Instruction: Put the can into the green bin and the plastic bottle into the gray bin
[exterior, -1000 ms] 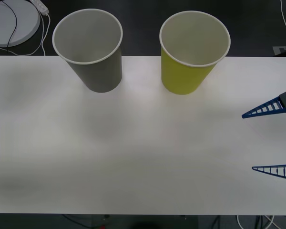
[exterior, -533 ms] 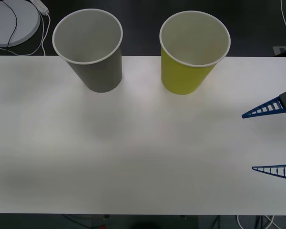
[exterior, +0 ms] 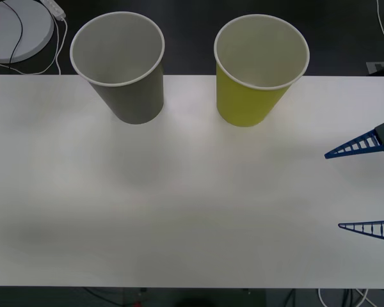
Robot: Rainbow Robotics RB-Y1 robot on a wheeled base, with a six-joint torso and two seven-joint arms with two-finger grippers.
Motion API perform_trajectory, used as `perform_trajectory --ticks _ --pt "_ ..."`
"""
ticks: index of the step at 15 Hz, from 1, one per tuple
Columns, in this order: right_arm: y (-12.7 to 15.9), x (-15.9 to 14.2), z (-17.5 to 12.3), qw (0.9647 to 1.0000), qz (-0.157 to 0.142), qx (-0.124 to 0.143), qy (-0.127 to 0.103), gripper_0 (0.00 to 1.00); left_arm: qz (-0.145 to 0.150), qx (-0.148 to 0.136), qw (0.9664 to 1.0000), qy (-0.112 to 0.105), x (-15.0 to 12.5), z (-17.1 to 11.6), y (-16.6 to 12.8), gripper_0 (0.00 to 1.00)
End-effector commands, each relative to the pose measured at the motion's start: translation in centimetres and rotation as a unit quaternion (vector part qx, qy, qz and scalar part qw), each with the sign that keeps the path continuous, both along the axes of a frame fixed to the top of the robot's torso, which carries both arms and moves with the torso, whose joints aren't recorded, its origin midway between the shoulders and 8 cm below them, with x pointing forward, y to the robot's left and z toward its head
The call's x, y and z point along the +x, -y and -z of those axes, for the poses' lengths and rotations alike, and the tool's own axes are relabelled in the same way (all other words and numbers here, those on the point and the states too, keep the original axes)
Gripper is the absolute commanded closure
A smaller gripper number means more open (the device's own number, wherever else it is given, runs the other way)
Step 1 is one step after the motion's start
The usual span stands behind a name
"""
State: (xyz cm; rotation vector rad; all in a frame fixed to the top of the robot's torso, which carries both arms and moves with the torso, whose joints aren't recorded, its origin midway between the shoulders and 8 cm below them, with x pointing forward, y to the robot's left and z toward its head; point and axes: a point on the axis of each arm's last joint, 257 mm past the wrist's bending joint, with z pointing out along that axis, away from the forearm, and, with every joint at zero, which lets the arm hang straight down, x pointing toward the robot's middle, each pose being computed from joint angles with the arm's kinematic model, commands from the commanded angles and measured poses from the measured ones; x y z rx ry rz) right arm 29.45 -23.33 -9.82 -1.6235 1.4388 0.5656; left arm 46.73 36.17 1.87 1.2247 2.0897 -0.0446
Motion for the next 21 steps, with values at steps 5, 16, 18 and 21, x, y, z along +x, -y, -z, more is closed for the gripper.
perform_trajectory --ticks 5,16,18,21 --pt "0.0 0.0 0.0 1.0000 0.000 0.000 0.000 0.00 0.004 0.010 0.9999 0.000 2.2 -0.8 1.1 1.00" --pt "0.0 0.0 0.0 1.0000 0.000 0.000 0.000 0.00 0.024 0.026 0.9993 -0.014 5.6 -2.6 5.2 1.00" --pt "0.0 0.0 0.0 1.0000 0.000 0.000 0.000 0.00 0.029 0.029 0.9990 -0.018 6.3 -2.6 6.1 1.00" --pt "0.0 0.0 0.0 1.0000 0.000 0.000 0.000 0.00 0.034 0.035 0.9985 -0.025 7.0 -3.3 7.4 1.00"
